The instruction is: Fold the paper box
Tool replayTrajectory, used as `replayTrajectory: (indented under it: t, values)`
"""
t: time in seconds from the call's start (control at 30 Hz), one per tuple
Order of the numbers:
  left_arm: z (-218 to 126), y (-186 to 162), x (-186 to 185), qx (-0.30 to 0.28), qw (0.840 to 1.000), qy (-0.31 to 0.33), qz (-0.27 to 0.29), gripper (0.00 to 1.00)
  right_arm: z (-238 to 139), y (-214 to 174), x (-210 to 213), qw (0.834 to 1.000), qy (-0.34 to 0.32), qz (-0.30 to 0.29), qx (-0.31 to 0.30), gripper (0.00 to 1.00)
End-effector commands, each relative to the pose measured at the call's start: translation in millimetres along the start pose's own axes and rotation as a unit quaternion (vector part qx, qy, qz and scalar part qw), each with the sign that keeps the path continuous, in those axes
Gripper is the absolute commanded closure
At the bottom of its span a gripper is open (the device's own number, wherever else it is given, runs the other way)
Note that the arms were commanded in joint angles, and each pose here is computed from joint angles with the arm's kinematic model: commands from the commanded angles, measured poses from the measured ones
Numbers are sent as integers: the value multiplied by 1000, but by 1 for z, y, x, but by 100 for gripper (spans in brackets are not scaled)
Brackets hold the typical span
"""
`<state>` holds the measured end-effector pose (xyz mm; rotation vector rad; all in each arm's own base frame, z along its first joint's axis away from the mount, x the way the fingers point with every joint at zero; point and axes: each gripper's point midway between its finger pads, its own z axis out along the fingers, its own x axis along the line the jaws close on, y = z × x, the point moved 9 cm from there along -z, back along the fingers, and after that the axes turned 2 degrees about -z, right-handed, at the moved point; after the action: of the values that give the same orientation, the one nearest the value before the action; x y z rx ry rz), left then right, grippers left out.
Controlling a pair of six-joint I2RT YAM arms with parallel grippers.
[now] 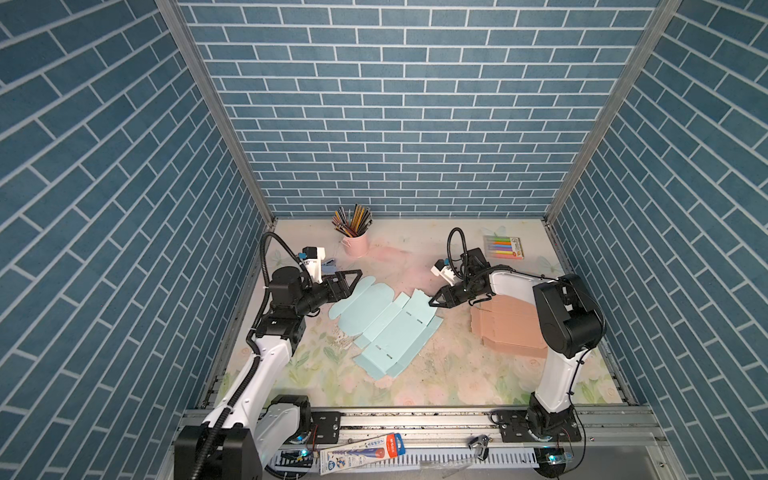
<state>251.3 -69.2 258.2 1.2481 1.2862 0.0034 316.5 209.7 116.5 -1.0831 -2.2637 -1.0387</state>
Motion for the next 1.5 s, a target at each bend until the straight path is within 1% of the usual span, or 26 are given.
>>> replayTrajectory:
  t: [0.0,0.1,0.2,0.3,0.37,0.43,0.5,0.6,0.7,0.83,0.93,1.1,1.27,1.37,1.47]
  values:
    - [-4,2,-10,-19,999,-17,44,12,-5,6,3,1000,-1,-14,-3,72]
    - [-4,-1,-11,-19,998,-2,55,12,-14,10,10,1000,-20,-7,-18,59]
    - [-2,-3,-7,-2,998,21,51,12,-27,14,19,998,-48,5,-36,47]
    - [2,-7,-9,10,999,-2,43,12,-40,13,29,994,-86,28,-57,35]
    - [5,-12,-12,17,999,-8,47,12,-46,10,36,990,-112,46,-70,30]
    - [9,-17,-17,26,998,-14,56,12,-49,6,50,987,-132,58,-76,28]
    - [12,-22,-21,31,997,-19,63,12,-50,0,68,982,-158,63,-79,27]
    - [15,-27,-21,37,997,-14,59,12,-49,-12,95,978,-172,80,-91,25]
    - [16,-32,-21,47,997,-21,49,12,-43,-31,114,975,-164,119,-95,25]
    - [13,-35,-30,46,996,-41,68,12,-33,-64,129,968,-144,179,-104,27]
    - [12,-37,-34,51,995,-42,70,12,-29,-81,135,959,-130,220,-123,31]
    - [14,-45,-29,73,995,-30,62,12,-22,-93,134,945,-125,265,-142,31]
    - [15,-50,-41,71,993,-61,68,12,-8,-101,129,935,-115,299,-155,33]
    - [14,-52,-41,65,994,-63,65,12,-1,-104,124,929,-119,311,-158,36]
    - [13,-54,-40,64,994,-63,64,12,7,-104,123,928,-119,314,-159,38]
